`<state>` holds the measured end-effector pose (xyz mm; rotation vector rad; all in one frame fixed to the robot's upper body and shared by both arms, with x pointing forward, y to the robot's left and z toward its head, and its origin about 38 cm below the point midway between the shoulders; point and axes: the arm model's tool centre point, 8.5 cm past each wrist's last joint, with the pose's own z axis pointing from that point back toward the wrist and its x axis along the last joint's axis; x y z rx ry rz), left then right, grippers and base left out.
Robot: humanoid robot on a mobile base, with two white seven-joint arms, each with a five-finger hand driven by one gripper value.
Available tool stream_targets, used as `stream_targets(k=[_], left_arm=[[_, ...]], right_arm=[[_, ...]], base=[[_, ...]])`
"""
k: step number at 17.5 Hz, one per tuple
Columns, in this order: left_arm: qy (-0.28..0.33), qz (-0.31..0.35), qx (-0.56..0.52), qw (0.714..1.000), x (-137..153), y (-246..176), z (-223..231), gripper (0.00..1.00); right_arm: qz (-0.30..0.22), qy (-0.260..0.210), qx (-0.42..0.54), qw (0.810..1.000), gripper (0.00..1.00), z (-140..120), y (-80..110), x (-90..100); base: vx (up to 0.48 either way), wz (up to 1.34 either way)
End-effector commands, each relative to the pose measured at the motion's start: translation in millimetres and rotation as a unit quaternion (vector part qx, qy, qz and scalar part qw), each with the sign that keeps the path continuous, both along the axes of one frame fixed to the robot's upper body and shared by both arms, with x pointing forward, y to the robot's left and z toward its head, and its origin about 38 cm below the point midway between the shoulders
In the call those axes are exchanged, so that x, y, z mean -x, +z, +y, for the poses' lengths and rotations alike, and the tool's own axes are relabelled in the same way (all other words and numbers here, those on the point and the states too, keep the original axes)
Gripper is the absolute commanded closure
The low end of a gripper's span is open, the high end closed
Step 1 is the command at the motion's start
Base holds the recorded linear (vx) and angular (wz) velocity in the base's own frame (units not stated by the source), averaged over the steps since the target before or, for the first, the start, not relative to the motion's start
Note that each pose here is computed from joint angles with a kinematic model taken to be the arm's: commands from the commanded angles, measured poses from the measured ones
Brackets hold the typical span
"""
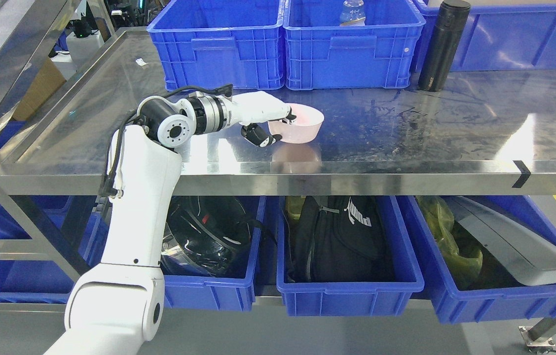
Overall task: Stack pink IKEA bowl on shelf middle layer
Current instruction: 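Lift the pink bowl off the shelf with the left hand, then hold the pink bowl in the left hand while turning toward the rack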
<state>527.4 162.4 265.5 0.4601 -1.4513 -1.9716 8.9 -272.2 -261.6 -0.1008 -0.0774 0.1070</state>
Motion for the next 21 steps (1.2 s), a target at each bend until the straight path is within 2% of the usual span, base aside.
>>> stream_targets(k=[1, 4, 8, 16, 21], left_arm=[[0.02, -0.126, 0.125, 0.984, 29.4, 79.5, 47.8, 1.0], [-0.004, -0.145, 0.123, 0.982, 53.7, 62.9, 47.7, 0.99], [-0.016, -0.122, 0.112, 0.986, 63.9, 22.8, 48.2, 0.99], [-0.02, -0.134, 0.109, 0.985, 67.1, 28.8, 45.4, 0.99], [-0.022, -0.141, 0.108, 0.984, 68.9, 33.0, 44.5, 0.99]], right_arm=[[-0.007, 0.001, 0.009, 1.0, 0.0, -11.0, 0.9, -4.1], [-0.007, 0.001, 0.009, 1.0, 0.0, -11.0, 0.9, -4.1], [-0.007, 0.001, 0.009, 1.0, 0.0, -11.0, 0.9, -3.1], [-0.007, 0.001, 0.009, 1.0, 0.0, -11.0, 0.9, -3.1], [-0.007, 0.001, 0.009, 1.0, 0.0, -11.0, 0.9, -3.1]], base=[[0.0, 0.0], [0.0, 0.07], [-0.003, 0.3], [0.048, 0.56], [0.151, 1.03]])
